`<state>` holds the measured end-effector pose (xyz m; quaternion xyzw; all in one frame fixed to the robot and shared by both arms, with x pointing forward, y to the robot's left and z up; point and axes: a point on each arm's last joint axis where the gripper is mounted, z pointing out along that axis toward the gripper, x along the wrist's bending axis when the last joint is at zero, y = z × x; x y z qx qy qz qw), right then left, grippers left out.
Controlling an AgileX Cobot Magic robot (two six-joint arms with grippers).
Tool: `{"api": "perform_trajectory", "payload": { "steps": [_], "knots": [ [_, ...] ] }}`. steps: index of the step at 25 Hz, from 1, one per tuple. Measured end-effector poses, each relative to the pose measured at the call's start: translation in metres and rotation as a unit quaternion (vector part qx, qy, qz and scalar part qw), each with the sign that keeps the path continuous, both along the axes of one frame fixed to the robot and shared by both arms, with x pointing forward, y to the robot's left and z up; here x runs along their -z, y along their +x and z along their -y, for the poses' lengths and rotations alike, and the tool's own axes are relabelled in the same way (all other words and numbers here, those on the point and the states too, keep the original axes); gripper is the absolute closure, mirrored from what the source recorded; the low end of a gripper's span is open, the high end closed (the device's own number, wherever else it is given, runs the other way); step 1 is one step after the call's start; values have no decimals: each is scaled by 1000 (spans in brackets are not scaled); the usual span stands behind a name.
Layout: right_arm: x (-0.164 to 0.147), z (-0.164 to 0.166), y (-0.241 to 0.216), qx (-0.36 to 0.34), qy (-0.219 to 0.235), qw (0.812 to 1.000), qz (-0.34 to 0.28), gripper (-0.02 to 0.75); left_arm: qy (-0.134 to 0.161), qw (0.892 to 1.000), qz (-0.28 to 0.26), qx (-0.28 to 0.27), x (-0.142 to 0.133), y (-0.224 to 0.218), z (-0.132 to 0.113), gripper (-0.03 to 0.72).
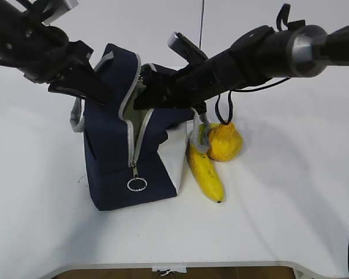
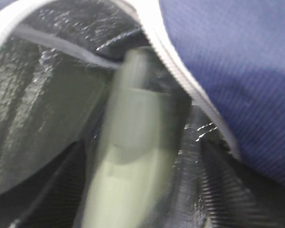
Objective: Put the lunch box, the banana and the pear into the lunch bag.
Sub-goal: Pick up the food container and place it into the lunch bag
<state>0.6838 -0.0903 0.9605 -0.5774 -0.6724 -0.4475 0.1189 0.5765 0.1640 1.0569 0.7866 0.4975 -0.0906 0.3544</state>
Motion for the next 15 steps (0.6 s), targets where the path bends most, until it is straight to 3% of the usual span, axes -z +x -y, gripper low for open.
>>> {"api": "perform_trajectory", "payload": {
  "steps": [7,11,15],
  "knots": [
    [-3,-1,1,5,10,1000,0,165,0,1000,-1,1,0,0,0,676],
    [-17,6,4,-17,5,1000,15,154,0,1000,-1,1,0,0,0,676],
    [-51,20,7,-40,-38,997,62,154,9,1000,1,3,1,0,-1,676]
  ]
}}
